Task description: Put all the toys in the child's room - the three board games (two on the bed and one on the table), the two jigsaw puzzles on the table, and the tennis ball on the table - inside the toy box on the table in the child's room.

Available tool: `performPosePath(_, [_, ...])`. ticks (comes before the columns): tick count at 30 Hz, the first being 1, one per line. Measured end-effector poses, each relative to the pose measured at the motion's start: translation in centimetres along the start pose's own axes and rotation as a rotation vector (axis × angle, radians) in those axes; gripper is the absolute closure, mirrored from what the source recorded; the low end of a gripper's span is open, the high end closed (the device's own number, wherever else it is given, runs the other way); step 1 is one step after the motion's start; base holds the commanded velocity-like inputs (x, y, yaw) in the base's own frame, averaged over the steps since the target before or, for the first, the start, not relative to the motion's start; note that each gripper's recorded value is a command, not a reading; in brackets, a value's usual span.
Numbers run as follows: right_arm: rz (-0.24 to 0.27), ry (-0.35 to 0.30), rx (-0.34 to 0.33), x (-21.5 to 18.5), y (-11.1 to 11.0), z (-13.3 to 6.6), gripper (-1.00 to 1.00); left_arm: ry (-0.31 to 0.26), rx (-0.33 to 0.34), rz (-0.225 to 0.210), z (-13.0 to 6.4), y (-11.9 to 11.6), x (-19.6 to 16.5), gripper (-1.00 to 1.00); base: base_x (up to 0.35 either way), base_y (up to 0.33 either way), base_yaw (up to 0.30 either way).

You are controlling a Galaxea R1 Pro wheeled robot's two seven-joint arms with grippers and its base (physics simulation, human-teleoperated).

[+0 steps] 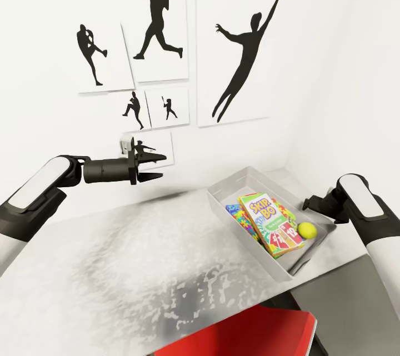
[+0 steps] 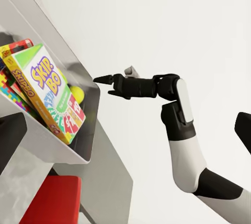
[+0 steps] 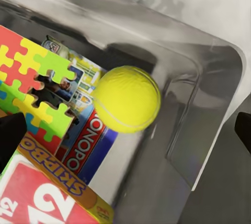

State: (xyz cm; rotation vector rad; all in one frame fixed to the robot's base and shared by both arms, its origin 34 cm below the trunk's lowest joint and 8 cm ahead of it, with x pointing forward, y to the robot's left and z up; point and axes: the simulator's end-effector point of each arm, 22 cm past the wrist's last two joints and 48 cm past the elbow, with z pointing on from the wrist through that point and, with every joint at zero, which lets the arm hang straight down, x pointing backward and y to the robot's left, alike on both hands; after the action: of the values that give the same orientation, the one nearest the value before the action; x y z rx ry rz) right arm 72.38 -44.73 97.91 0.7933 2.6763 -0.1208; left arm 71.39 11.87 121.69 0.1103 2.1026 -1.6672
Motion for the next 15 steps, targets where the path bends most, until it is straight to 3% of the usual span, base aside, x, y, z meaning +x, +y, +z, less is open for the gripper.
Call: performPosePath(15, [0.012, -0.003, -0.006, -0.27, -0.1, -0.12, -1.0, -0.001, 0.003, -0.002, 0.06, -0.03, -0.02, -1.0, -0.095, 0.0, 0.0])
